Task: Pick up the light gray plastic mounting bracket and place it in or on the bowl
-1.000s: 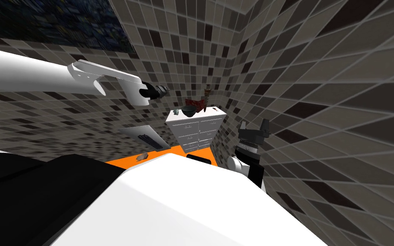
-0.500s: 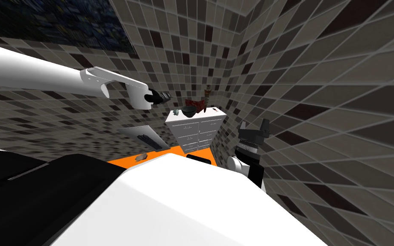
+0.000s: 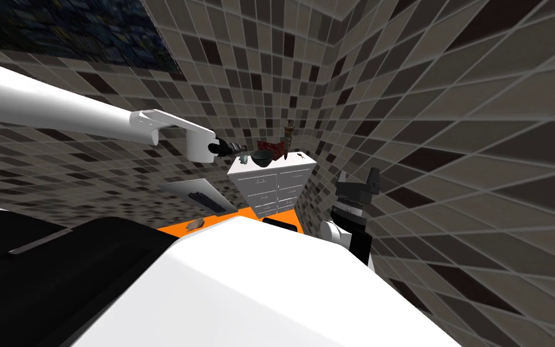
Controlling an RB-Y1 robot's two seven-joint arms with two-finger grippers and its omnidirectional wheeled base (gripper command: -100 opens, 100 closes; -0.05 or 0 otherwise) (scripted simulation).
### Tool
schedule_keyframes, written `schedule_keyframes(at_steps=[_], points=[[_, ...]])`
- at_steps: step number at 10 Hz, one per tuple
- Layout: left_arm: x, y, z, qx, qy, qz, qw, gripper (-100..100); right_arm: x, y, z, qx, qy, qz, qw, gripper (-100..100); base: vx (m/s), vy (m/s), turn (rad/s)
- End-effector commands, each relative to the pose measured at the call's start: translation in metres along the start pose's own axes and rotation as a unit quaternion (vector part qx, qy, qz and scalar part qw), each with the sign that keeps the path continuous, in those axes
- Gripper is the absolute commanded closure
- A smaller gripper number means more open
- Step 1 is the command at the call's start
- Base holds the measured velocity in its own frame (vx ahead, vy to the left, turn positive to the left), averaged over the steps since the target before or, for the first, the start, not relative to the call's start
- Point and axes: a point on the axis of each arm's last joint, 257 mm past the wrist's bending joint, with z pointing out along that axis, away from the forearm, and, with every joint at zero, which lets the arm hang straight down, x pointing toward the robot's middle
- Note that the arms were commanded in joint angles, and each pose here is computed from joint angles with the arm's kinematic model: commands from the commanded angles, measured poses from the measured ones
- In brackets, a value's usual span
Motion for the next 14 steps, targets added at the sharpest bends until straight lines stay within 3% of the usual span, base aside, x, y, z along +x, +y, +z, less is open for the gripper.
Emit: schedule_keyframes(at_steps=[1, 3, 5, 6, 7, 10, 11, 14], points=[[0.025, 0.015, 0.001, -0.024, 0.029, 0.022, 0.9991, -100, 0.000, 0.000, 0.000, 0.000, 0.000, 0.000, 1.0000, 0, 0.044, -0.043, -0.038], [0.045, 0.029, 0.000, -0.043, 0.051, 0.038, 0.9971, -100, 0.000, 0.000, 0.000, 0.000, 0.000, 0.000, 1.0000, 0, 0.047, -0.036, -0.026], [0.042, 0.028, -0.001, -0.040, 0.049, 0.037, 0.9973, -100, 0.000, 0.000, 0.000, 0.000, 0.000, 0.000, 1.0000, 0, 0.021, -0.011, -0.003], [0.043, 0.029, -0.001, -0.041, 0.050, 0.037, 0.9972, 0, 0.000, 0.000, 0.000, 0.000, 0.000, 0.000, 1.0000, 0, 0.000, 0.000, 0.000], [0.042, 0.038, 0.005, -0.044, 0.048, 0.035, 0.9973, -100, 0.000, 0.000, 0.000, 0.000, 0.000, 0.000, 1.0000, 0, 0.025, -0.006, -0.067], [0.043, 0.044, 0.010, -0.046, 0.047, 0.034, 0.9972, -100, 0.000, 0.000, 0.000, 0.000, 0.000, 0.000, 1.0000, 0, 0.034, -0.006, -0.036], [0.043, 0.044, 0.010, -0.046, 0.047, 0.034, 0.9972, 100, 0.000, 0.000, 0.000, 0.000, 0.000, 0.000, 1.0000, 0, 0.000, 0.000, 0.000], [0.043, 0.045, 0.010, -0.047, 0.047, 0.033, 0.9972, 100, 0.000, 0.000, 0.000, 0.000, 0.000, 0.000, 1.0000, 0, 0.000, 0.000, 0.000]])
